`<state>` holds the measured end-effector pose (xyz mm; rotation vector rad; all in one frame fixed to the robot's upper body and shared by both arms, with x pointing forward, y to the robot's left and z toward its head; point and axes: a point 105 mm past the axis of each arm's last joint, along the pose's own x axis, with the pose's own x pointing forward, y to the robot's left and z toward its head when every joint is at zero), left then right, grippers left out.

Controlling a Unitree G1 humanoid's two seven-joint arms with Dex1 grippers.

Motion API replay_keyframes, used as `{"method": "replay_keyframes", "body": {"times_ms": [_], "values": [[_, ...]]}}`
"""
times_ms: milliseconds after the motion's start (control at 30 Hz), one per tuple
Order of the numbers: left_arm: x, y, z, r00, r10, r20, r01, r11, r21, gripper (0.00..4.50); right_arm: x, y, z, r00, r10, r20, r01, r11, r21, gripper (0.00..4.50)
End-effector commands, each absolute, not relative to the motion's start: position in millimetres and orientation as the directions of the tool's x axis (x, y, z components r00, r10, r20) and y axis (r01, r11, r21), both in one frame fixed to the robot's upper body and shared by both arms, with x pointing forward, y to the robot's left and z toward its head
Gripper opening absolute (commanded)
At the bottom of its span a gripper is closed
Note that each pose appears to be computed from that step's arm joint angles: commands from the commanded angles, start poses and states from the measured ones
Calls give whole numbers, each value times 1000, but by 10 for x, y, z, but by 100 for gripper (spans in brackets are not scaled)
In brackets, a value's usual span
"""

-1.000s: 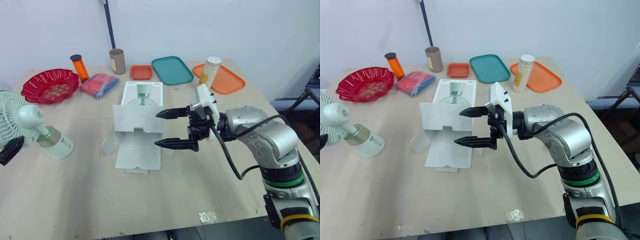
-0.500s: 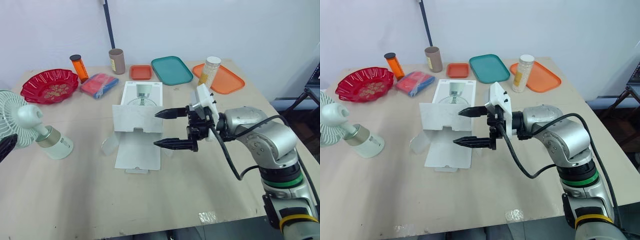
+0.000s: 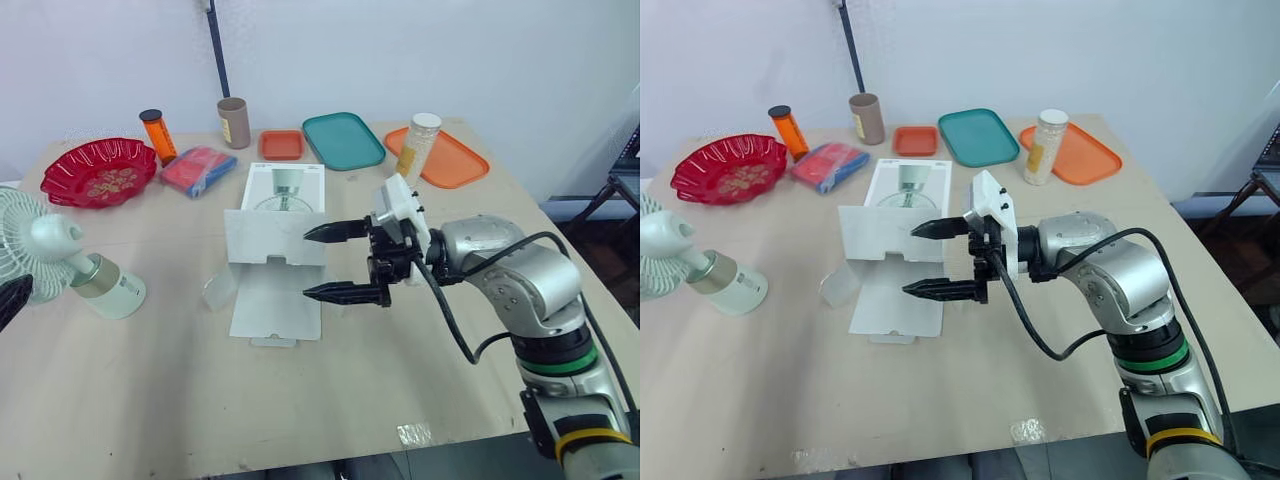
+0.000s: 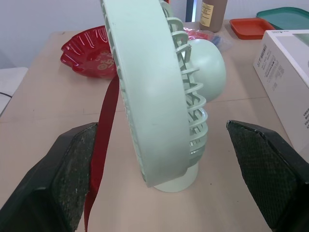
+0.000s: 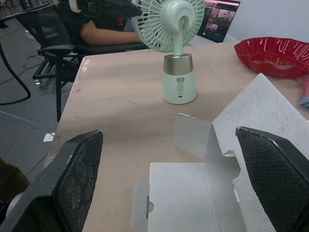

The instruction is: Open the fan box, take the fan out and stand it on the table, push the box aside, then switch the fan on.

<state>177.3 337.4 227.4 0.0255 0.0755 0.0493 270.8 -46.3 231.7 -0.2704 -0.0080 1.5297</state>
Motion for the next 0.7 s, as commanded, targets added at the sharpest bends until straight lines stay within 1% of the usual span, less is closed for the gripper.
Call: {"method": "replay_keyframes", "body": {"times_ms": [33,167,300,500,700], "values": [[1766,3460,2414,996,85,-35,-83,994,75,447,2678,-463,2399,49,988,-145,-976,17,-217,450],[1741,3500,2533,995,104,-6,-103,991,90,447,2674,-447,2382,41,989,-140,-977,10,-213,450],[1750,3481,2592,995,100,10,-101,989,105,447,2669,-423,2375,32,990,-135,-977,2,-213,450],[1794,3527,2692,991,123,49,-129,984,122,447,2664,-415,2370,31,990,-135,-976,1,-217,450],[1881,3570,2891,979,150,141,-169,976,138,447,2670,-426,2369,37,990,-139,-974,4,-225,450]]}}
